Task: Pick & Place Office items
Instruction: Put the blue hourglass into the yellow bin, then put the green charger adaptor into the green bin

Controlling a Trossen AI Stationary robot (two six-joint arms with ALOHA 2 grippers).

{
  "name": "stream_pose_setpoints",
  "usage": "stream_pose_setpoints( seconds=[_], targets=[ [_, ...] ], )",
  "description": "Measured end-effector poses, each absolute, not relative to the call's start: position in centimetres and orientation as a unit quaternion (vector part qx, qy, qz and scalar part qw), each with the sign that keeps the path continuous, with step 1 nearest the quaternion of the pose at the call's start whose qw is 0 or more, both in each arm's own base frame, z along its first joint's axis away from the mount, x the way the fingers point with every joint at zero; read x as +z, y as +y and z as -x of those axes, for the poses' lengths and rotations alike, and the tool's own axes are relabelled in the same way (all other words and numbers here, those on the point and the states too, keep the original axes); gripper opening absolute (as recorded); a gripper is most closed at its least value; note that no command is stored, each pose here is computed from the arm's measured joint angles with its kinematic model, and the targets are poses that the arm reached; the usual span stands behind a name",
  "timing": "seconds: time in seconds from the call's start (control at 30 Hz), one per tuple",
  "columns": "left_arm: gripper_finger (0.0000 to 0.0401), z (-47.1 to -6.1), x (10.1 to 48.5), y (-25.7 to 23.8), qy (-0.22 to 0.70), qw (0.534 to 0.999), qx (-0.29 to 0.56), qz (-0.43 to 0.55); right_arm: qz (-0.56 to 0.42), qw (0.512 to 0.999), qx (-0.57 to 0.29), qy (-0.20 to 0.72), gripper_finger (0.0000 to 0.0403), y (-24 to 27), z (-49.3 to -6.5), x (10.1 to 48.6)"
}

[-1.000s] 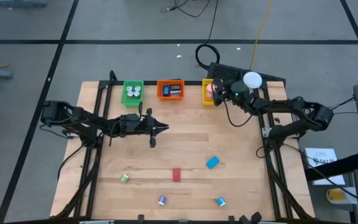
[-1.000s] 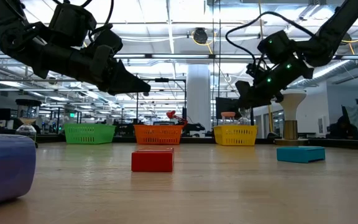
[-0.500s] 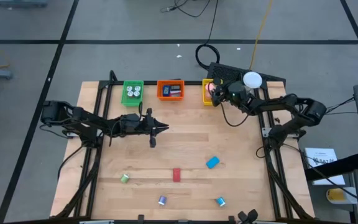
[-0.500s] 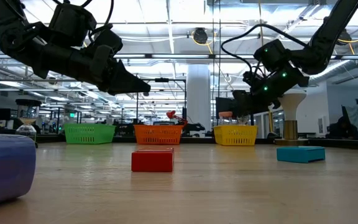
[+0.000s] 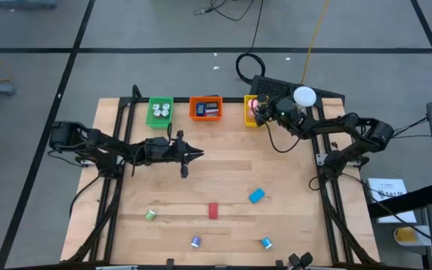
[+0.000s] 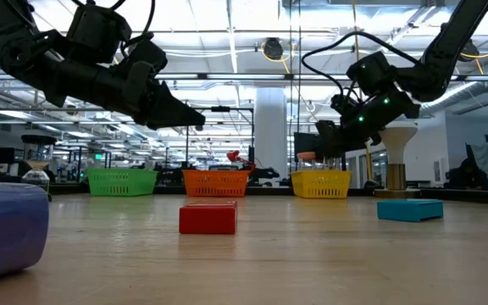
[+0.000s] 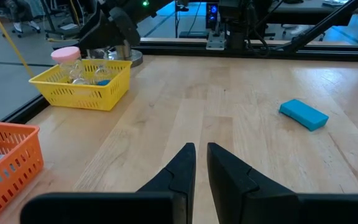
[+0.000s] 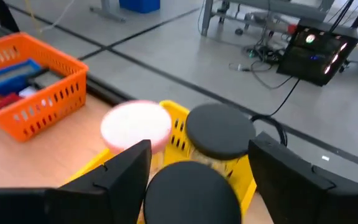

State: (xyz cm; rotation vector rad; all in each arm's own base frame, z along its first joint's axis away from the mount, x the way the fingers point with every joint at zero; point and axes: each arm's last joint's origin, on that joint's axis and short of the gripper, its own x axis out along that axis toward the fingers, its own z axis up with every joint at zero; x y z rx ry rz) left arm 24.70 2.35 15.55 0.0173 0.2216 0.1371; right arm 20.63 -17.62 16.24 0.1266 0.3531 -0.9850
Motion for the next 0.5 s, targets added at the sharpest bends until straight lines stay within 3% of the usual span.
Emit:
stream_pose_setpoints(
  seconds=[0.27,0.5],
  targets=[
    [0.0049,-24.7,15.5,2.4,0.11,0.991,0.068,-0.009,-0.052,0.869,-0.475,0.13,0.0265,-17.3,-20.2,18.2],
    [0.0049,-24.7,15.5,2.4,0.11,0.991,0.068,-0.009,-0.053,0.876,-0.454,0.154,0.0191,-15.0,-19.0,20.5]
  ],
)
